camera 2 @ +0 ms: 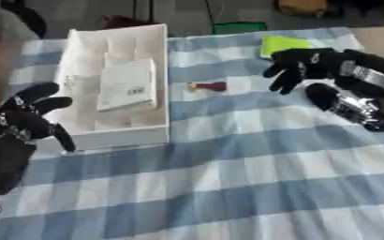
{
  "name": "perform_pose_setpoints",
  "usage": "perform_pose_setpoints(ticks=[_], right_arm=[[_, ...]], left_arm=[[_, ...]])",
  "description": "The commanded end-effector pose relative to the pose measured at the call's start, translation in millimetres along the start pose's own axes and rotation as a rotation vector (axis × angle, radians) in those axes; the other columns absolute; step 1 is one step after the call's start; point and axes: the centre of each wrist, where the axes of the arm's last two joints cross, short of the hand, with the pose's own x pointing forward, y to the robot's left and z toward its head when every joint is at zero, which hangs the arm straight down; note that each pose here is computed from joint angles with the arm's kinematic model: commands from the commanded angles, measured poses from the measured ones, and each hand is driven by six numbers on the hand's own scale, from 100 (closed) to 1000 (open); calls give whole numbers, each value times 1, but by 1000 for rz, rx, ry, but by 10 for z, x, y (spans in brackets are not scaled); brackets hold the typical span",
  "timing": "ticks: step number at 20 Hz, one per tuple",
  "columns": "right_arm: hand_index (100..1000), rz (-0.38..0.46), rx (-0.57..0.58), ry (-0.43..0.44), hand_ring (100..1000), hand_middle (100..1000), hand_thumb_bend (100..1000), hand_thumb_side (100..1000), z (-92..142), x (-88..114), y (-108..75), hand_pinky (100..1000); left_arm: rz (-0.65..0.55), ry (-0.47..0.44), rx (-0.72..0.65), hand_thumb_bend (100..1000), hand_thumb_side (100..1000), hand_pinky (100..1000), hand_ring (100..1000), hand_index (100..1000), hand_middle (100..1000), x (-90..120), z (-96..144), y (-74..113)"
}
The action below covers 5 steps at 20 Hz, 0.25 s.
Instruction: Pick up objects on the table and place them in the box.
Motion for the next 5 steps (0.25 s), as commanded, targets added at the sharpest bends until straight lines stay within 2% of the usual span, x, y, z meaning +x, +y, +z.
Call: perform_pose_setpoints(ticks=[1, 5], right_arm=[[827, 66, -93, 37, 615, 682, 100, 305, 50, 77, -144, 541], [782, 86, -214, 73, 557, 602, 100, 416, 58, 90, -134, 482]], left_arm=[[-18, -18, -1, 158, 721, 503, 896, 738, 907, 51, -23, 14], [-20, -17, 3, 157, 720, 503, 901, 739, 906, 50, -16, 14]])
